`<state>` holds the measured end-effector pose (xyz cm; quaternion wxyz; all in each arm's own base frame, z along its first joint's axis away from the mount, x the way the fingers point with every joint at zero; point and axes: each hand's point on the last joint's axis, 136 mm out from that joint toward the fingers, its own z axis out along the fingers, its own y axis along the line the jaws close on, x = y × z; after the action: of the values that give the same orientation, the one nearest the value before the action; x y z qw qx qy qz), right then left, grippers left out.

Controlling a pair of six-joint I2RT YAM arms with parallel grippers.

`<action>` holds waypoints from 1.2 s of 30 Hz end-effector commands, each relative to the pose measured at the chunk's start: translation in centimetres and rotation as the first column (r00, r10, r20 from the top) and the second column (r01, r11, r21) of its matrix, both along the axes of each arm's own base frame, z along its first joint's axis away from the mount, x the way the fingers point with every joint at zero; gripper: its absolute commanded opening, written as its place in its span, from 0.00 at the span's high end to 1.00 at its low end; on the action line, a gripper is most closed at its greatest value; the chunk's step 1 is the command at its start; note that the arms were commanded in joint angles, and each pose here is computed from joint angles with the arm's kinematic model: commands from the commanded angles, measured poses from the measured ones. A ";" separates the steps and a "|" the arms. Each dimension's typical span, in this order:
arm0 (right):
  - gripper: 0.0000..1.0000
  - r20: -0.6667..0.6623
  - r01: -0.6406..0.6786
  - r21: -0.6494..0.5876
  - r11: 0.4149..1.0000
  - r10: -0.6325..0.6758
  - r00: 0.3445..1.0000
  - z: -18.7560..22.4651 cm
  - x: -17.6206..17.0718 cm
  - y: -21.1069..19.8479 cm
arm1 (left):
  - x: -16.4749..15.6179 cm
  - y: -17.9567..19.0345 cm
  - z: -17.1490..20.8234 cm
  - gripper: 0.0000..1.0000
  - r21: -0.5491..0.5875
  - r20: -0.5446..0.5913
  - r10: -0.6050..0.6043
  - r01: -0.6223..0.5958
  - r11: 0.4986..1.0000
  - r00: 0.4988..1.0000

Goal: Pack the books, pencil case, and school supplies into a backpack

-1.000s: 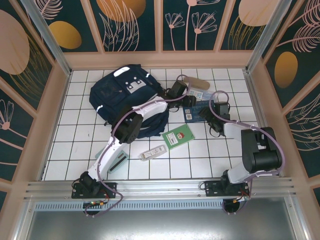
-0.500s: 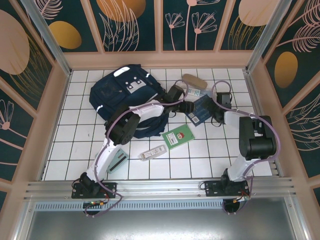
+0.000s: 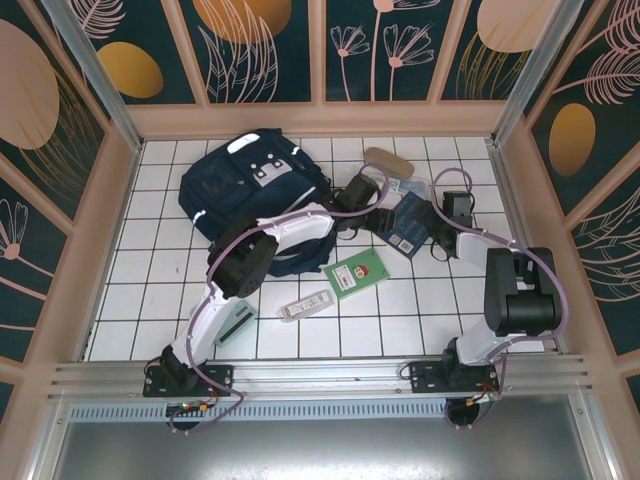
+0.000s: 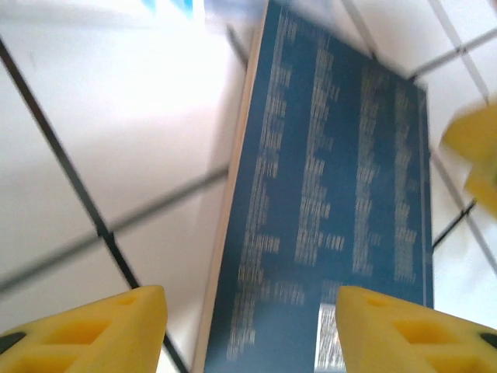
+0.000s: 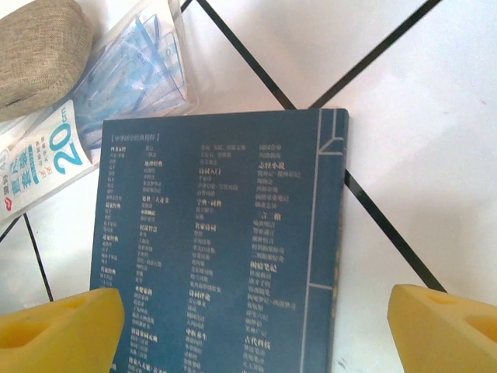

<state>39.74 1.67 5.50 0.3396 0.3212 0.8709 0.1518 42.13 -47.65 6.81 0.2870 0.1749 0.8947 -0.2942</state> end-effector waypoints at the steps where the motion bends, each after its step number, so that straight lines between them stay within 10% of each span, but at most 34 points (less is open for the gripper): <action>1: 0.11 -0.003 0.001 -0.024 1.000 -0.001 1.000 -0.2 -1.0 -0.4 | 2.1 0.1 -1.2 0.43 0.073 0.052 0.005 -0.009 0.997 0.999; 23: 0.12 -0.010 -0.093 0.089 0.992 0.095 0.995 -2.0 0.5 4.4 | -0.3 -1.1 -5.9 0.77 0.027 -0.087 -0.075 0.078 0.997 0.993; 36: 0.12 0.302 -0.282 0.345 0.895 0.178 0.937 6.2 1.8 8.9 | -3.0 -1.9 -6.1 0.80 -0.098 -0.196 -0.134 0.116 0.988 0.971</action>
<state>40.26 6.06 5.30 0.3299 0.3184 0.8494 0.2614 43.35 -48.25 2.48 0.2496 0.1694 0.8897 -0.3426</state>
